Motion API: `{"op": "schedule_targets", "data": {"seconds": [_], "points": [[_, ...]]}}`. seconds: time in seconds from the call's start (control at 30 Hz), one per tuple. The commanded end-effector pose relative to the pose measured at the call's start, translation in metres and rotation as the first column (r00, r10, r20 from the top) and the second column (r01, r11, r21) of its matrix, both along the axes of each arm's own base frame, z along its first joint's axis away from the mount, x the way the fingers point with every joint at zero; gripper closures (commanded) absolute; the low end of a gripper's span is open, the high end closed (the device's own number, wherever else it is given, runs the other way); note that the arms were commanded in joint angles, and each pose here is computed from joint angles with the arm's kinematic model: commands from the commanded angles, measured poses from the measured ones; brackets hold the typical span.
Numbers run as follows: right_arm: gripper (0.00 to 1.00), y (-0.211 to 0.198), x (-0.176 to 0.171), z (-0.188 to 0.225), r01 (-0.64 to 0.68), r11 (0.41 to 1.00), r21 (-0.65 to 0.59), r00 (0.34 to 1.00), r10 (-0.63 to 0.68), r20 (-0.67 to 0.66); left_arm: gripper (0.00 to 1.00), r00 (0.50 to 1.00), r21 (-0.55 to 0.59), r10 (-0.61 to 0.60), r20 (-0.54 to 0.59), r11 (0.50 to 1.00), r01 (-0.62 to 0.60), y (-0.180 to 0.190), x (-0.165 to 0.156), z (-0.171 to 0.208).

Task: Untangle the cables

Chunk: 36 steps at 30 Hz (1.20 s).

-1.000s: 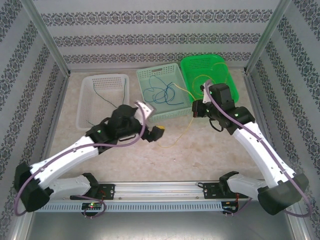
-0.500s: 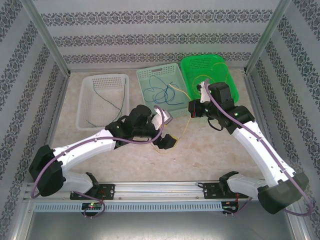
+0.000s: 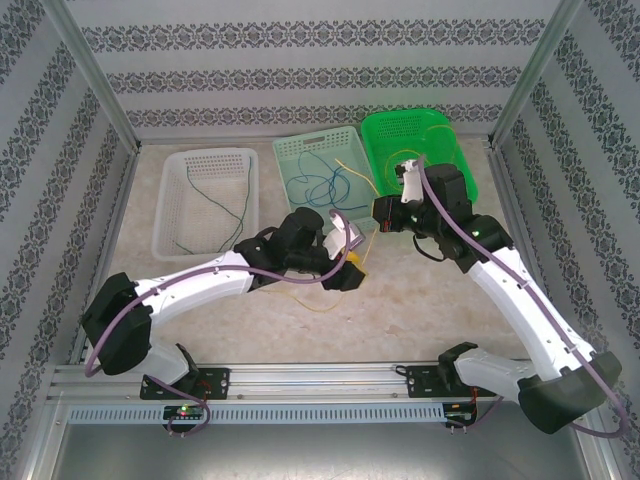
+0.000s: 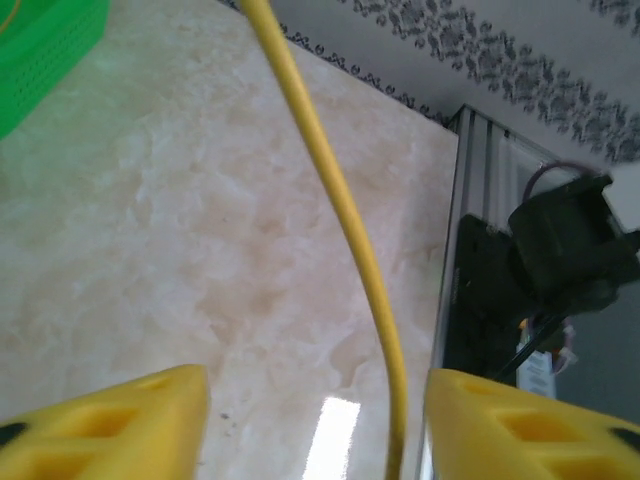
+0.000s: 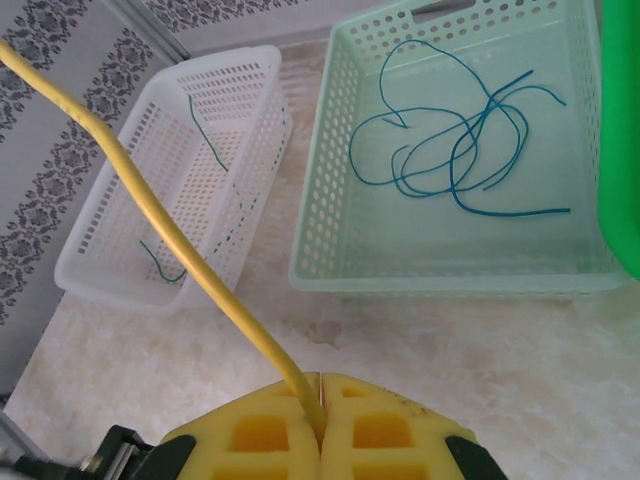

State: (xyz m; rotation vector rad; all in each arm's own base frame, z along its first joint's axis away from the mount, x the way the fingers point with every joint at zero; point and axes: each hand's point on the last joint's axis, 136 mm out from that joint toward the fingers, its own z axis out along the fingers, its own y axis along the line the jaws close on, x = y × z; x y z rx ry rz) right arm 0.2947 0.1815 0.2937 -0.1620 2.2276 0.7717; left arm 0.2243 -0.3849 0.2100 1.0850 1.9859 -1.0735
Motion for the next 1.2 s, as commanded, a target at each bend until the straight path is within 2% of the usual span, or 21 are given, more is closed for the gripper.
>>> {"op": "schedule_targets", "data": {"seconds": [0.0,0.07,0.1,0.13,0.17,0.23,0.27,0.37,0.53,0.83,1.17], "points": [[0.99,0.003,-0.004,0.007,-0.008,1.0,0.03,1.0,0.008,0.02,0.67,1.0,-0.023,-0.01,0.009,1.0,0.011,-0.005,-0.003,0.011],[0.96,0.001,-0.005,0.004,-0.001,1.0,0.024,1.0,0.001,0.015,0.8,1.0,-0.022,-0.011,0.011,1.0,0.011,-0.005,-0.004,0.011],[0.94,-0.002,-0.004,0.003,0.012,1.0,0.022,1.0,-0.012,0.01,0.93,1.0,-0.02,-0.013,0.011,1.0,0.013,-0.004,-0.004,0.012],[0.92,-0.004,-0.003,0.001,0.023,1.0,0.018,1.0,-0.023,0.008,1.0,1.0,-0.012,-0.002,0.008,1.0,0.002,-0.003,-0.003,0.01],[0.85,-0.007,-0.002,0.0,0.038,0.999,0.017,0.999,-0.038,0.006,1.0,1.0,-0.005,0.002,0.006,1.0,-0.002,-0.002,-0.003,0.009],[0.61,-0.013,0.0,-0.002,0.063,0.998,0.022,0.998,-0.063,0.0,1.0,1.0,0.006,0.017,0.011,1.0,-0.017,0.001,-0.001,0.007],[0.52,-0.015,0.0,-0.003,0.072,0.997,0.026,0.997,-0.072,-0.001,1.0,1.0,0.013,0.027,0.011,1.0,-0.027,0.002,0.0,0.006],[0.43,-0.025,0.0,-0.007,0.107,0.994,0.029,0.994,-0.107,0.004,1.0,0.998,0.03,0.057,0.017,0.998,-0.058,0.005,0.004,0.005],[0.42,-0.036,-0.004,-0.015,0.152,0.984,0.093,0.988,-0.152,-0.01,1.0,0.994,0.032,0.101,0.033,0.994,-0.102,0.009,0.01,0.005],[0.44,-0.007,-0.023,-0.036,0.073,0.964,0.257,0.994,-0.049,-0.1,1.0,0.992,0.014,0.12,0.034,0.993,-0.121,0.005,0.016,0.01],[0.44,0.021,-0.03,-0.036,0.0,0.951,0.31,0.996,0.028,-0.087,1.0,0.993,0.015,0.115,0.028,0.993,-0.116,0.002,0.017,0.009]]}}
